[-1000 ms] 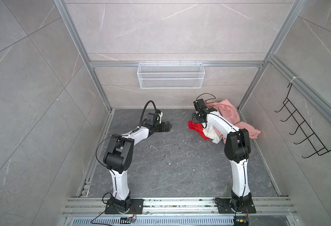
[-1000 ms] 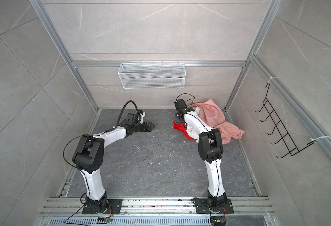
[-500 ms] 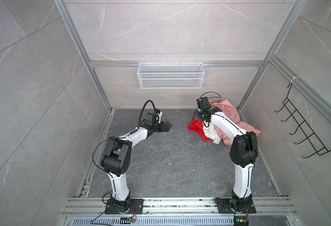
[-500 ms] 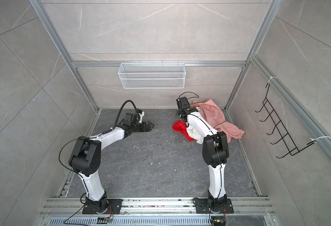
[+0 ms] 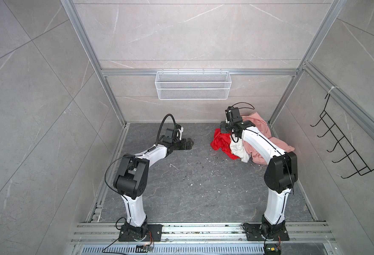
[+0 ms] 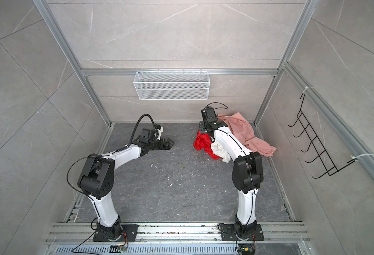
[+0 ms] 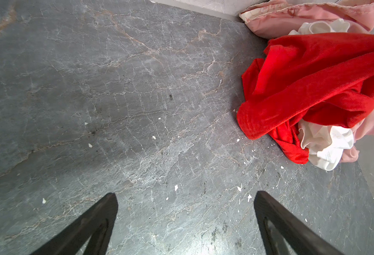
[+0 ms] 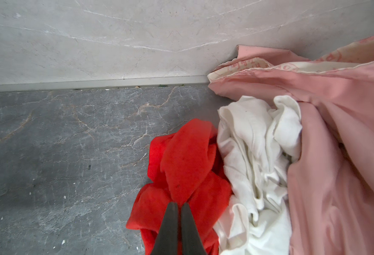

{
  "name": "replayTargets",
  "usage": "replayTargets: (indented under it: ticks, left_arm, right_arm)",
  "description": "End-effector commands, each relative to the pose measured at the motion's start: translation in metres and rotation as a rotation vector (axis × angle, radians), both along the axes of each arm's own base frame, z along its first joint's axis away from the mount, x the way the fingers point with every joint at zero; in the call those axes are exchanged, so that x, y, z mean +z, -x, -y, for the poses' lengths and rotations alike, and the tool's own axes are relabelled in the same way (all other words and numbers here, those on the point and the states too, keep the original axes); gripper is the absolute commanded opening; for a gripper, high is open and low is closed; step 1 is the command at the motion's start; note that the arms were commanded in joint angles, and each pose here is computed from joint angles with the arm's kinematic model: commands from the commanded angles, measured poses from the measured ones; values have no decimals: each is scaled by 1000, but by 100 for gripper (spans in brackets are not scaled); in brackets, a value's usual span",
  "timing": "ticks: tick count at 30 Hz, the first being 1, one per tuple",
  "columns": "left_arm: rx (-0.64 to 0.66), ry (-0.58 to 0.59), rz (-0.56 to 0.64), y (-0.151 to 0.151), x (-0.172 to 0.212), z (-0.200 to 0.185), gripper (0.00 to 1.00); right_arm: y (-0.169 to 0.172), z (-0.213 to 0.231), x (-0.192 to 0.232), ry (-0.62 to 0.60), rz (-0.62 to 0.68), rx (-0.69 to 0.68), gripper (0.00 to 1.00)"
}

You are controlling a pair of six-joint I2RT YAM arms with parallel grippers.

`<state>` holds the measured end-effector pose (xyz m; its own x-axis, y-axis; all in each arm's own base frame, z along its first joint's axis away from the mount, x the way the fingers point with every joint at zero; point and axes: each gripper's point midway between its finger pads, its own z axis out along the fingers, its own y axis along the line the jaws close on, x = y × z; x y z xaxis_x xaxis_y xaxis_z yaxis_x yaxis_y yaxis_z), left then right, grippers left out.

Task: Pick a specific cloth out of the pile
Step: 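Lift the red cloth with the right gripper up out of the pile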

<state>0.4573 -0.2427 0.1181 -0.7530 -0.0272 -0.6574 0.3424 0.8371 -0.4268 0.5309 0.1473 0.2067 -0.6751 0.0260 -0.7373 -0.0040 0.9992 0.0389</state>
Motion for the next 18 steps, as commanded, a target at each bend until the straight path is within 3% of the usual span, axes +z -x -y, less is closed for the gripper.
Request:
replayTargets:
  ticks: [1,18]
  left_arm:
    - [-14,28,79,1,30,3,100]
    - [-31,33,105,10,34,8,99]
  right_arm:
    - [4,-7,34,-31,84,32,0]
    - [15,-11,66,-88,152,64,0]
